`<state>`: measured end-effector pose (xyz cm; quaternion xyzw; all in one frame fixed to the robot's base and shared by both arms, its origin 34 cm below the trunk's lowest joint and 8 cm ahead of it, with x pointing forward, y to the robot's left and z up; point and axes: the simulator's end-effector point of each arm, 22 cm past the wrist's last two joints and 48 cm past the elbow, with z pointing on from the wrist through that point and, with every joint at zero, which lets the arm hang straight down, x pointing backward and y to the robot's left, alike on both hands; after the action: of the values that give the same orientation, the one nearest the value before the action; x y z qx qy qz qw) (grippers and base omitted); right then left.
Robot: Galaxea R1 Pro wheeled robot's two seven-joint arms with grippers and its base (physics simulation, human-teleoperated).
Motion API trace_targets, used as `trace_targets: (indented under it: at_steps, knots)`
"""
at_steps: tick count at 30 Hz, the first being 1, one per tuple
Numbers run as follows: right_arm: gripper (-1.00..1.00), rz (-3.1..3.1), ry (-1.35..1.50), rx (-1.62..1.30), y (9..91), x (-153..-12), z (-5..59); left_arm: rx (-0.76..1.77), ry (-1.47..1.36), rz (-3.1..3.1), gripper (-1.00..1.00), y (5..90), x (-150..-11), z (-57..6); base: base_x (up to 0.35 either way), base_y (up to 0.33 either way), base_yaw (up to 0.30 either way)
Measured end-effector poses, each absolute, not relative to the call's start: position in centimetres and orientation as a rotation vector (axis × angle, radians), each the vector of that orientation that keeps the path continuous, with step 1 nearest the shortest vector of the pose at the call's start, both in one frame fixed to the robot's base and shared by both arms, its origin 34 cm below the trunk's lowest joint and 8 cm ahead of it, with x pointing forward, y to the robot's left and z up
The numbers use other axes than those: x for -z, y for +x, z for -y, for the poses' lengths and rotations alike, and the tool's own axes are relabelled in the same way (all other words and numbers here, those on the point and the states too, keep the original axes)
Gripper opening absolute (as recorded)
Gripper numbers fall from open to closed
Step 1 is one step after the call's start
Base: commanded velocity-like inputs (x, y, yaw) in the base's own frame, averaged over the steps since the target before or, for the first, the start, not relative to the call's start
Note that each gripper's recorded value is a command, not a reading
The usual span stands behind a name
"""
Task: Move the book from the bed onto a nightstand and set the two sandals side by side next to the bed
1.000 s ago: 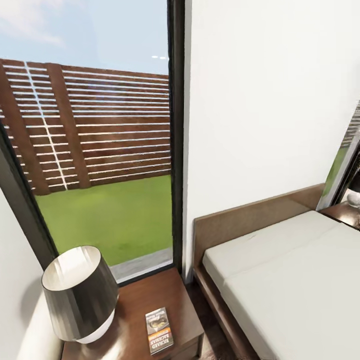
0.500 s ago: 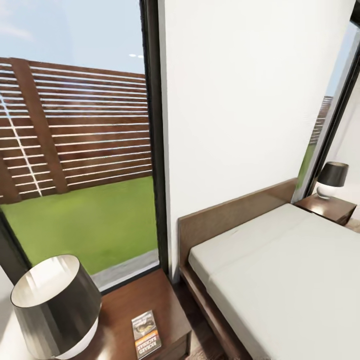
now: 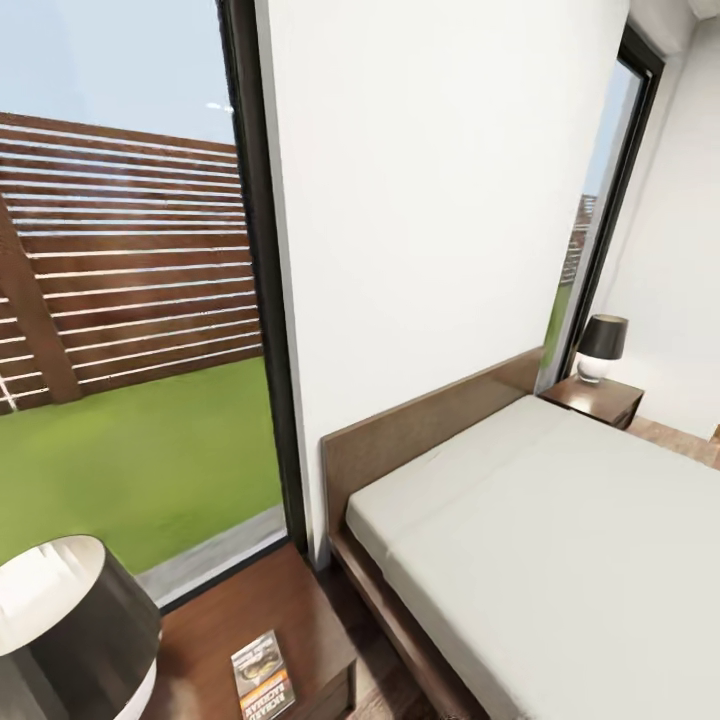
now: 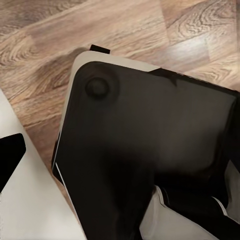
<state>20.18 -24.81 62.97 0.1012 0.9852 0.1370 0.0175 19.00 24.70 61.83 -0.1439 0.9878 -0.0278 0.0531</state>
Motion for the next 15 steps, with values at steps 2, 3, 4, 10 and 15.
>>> trace_targets:
  at_steps: [2,3,4,10,15]
  knots:
    - [1.0,-3.061,0.315,-0.427,20.19,-62.97,24.77,0.085,-0.438,-3.002,1.0,19.01,-61.83,-24.68,0.0,0.0,-0.264]
    - [1.0,-3.061,0.315,-0.427,20.19,-62.97,24.74,0.085,-0.439,-3.002,1.0,19.01,-61.83,-24.68,0.0,0.0,-0.264]
    - [1.0,-3.061,0.314,-0.429,20.18,-62.97,24.66,0.085,-0.439,-3.002,1.0,19.01,-61.83,-24.67,0.0,0.0,-0.264]
    - [1.0,-3.06,0.314,-0.435,20.2,-62.97,24.35,0.085,-0.44,-3.002,1.0,19.01,-61.83,-24.66,0.0,0.0,-0.263]
    - [1.0,-3.06,0.314,-0.436,20.2,-62.97,24.28,0.086,-0.44,-3.002,1.0,19.01,-61.83,-24.63,0.0,0.0,-0.263]
